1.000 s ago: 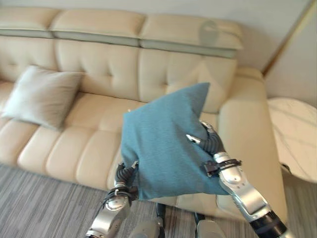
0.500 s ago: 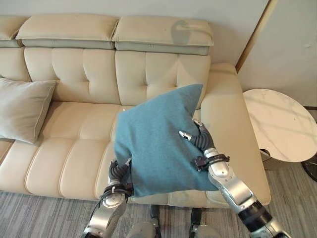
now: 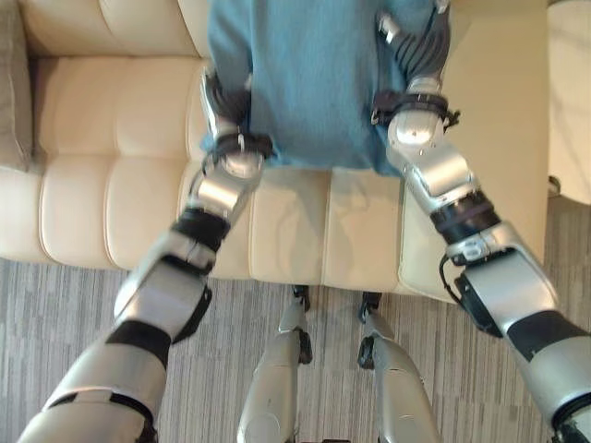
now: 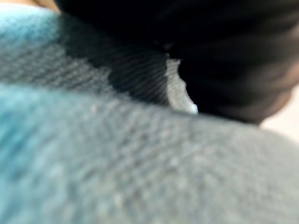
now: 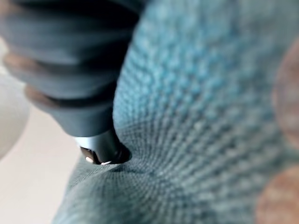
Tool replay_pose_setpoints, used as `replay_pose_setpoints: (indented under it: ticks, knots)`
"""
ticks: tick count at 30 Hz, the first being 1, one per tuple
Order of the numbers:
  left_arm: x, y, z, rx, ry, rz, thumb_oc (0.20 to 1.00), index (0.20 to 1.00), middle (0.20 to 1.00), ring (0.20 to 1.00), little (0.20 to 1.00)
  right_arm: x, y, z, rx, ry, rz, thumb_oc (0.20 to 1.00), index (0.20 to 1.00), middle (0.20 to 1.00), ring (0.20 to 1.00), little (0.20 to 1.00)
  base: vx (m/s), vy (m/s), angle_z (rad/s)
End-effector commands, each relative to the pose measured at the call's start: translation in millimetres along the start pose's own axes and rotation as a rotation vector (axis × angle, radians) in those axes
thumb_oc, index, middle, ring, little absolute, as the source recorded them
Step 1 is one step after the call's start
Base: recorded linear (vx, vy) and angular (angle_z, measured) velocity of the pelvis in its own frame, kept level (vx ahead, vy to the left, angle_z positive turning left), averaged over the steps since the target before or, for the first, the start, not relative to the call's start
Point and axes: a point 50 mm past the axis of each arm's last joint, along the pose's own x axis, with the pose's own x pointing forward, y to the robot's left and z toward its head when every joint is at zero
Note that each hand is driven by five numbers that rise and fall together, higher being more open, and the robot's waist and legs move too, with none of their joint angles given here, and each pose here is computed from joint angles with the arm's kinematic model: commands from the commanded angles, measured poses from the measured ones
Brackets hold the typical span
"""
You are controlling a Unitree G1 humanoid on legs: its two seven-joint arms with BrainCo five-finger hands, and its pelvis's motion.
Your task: Pick up all the scattered cushions and arrange them neatly on the sofa.
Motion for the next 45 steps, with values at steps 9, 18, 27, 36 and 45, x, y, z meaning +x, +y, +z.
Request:
replay_pose_setpoints:
  ticks: [9, 18, 27, 36, 45]
  knots:
    - [39.9, 49.7, 121.2, 0.361, -0.498, 0.333, 1.000, 1.000, 1.000, 1.000, 1.000, 31.6, -1.2, 81.5, -0.197, -0.452, -0.051, 1.000, 1.000, 1.000, 1.000, 1.000, 0.02, 0.037, 0.14]
    - [43.6, 56.8, 55.0, 0.392, -0.322, 0.246, 1.000, 1.000, 1.000, 1.000, 1.000, 34.8, -27.7, 28.2, -0.297, -0.263, -0.137, 1.000, 1.000, 1.000, 1.000, 1.000, 0.00, -0.008, 0.00]
    - [-86.0, 60.6, -150.4, -0.380, 0.338, -0.037, 1.000, 1.000, 1.000, 1.000, 1.000, -112.5, -61.2, -142.6, -0.002, 0.416, 0.167, 1.000, 1.000, 1.000, 1.000, 1.000, 0.05, -0.019, -0.06]
    - [-218.4, 89.9, -233.0, -0.287, 0.688, -0.220, 1.000, 1.000, 1.000, 1.000, 1.000, -262.2, -146.5, -216.2, -0.158, 0.909, 0.263, 1.000, 1.000, 1.000, 1.000, 1.000, 0.05, 0.044, -0.05]
    - [-310.1, 111.0, -275.7, -0.035, 0.986, -0.446, 1.000, 1.000, 1.000, 1.000, 1.000, -373.4, -201.8, -231.6, -0.256, 1.303, 0.207, 1.000, 1.000, 1.000, 1.000, 1.000, -0.01, 0.150, -0.06]
